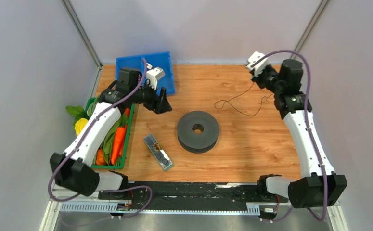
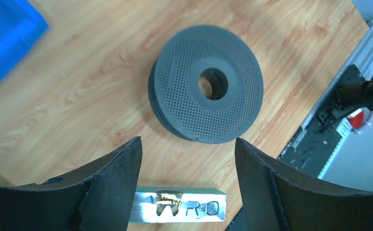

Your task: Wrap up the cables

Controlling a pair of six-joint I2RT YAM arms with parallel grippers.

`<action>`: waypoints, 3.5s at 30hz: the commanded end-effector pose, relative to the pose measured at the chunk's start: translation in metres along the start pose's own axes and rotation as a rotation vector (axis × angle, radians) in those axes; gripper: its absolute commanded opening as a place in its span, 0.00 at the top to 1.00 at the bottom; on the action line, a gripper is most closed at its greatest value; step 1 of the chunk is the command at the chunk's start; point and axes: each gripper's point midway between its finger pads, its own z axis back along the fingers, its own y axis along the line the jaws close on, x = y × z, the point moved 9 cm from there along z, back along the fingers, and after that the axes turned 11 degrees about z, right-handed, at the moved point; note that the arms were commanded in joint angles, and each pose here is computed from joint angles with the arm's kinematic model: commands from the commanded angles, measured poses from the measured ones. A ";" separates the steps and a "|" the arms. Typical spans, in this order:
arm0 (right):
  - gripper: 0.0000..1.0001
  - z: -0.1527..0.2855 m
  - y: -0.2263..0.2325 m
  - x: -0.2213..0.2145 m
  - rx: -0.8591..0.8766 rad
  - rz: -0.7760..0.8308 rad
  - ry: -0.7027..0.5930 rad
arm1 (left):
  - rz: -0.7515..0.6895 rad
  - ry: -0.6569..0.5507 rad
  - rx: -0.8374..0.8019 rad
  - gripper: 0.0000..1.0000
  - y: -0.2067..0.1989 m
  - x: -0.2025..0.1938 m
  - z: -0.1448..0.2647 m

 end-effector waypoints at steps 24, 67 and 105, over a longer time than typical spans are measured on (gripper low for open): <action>1.00 0.071 0.039 -0.086 0.219 -0.736 0.521 | 0.554 0.361 -0.345 0.37 0.083 -0.065 -0.179; 1.00 0.026 0.125 0.025 0.844 -0.507 0.140 | -0.806 0.175 -0.366 0.67 -0.033 -0.065 -0.054; 1.00 -0.056 0.223 0.066 0.737 -0.226 -0.056 | -0.757 -0.114 -0.499 0.31 0.012 -0.022 -0.085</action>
